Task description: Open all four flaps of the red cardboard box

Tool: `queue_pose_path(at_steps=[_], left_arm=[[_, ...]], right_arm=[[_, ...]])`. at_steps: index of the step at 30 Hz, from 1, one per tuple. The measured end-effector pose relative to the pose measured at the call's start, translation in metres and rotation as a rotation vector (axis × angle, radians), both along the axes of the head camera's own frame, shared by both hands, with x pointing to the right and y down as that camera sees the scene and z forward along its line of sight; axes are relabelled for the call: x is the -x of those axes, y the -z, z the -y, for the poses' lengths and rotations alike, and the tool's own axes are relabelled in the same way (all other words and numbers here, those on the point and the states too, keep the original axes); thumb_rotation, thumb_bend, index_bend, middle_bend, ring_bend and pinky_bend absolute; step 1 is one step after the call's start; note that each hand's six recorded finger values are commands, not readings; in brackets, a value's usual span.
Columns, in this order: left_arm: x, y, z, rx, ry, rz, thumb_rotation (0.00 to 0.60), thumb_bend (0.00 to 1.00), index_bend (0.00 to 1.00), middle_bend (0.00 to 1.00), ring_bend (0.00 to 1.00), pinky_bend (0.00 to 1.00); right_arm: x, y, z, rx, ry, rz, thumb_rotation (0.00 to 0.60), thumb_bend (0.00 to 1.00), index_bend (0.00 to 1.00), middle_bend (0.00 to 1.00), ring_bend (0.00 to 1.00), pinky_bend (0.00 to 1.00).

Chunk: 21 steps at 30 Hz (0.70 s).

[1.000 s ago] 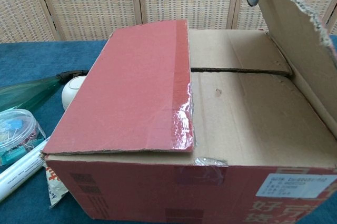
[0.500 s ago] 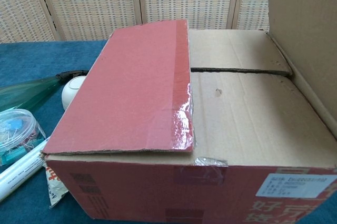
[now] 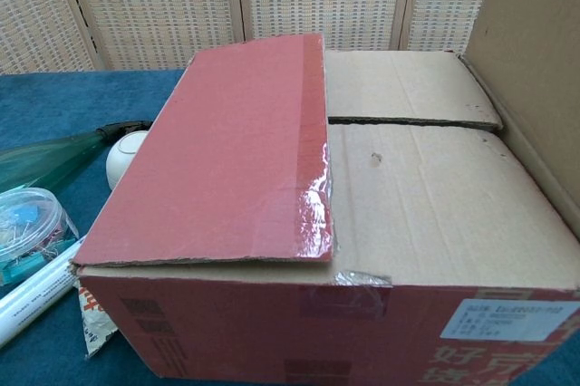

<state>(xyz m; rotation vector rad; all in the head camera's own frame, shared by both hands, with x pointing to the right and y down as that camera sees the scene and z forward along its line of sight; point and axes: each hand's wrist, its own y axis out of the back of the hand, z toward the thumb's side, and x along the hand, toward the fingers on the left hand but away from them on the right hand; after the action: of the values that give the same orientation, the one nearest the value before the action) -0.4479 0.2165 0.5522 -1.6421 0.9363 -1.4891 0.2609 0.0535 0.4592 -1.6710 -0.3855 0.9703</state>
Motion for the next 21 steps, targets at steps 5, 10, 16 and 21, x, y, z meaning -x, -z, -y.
queue_pose_path(at_steps=[5,10,16,21], left_arm=[[-0.004,-0.001,0.001,0.001,-0.01,-0.005,0.6,0.04,0.01,0.0,0.05,0.0],[-0.007,0.0,0.002,-0.001,-0.017,-0.005,0.6,0.05,0.01,0.0,0.05,0.0],[-0.009,-0.002,0.001,0.007,-0.021,-0.005,0.6,0.05,0.01,0.0,0.05,0.0],[-0.011,-0.001,0.002,0.005,-0.025,-0.005,0.6,0.05,0.01,0.0,0.05,0.0]], right_arm=[[-0.013,0.003,0.002,-0.009,-0.03,-0.02,0.6,1.0,0.5,0.46,0.08,0.09],[-0.029,0.003,0.004,-0.022,-0.062,-0.043,0.6,1.0,0.5,0.46,0.08,0.09],[-0.047,-0.001,0.005,-0.018,-0.109,-0.055,0.6,1.0,0.5,0.46,0.08,0.09],[-0.064,-0.01,0.003,-0.001,-0.149,-0.064,0.6,1.0,0.5,0.45,0.08,0.09]])
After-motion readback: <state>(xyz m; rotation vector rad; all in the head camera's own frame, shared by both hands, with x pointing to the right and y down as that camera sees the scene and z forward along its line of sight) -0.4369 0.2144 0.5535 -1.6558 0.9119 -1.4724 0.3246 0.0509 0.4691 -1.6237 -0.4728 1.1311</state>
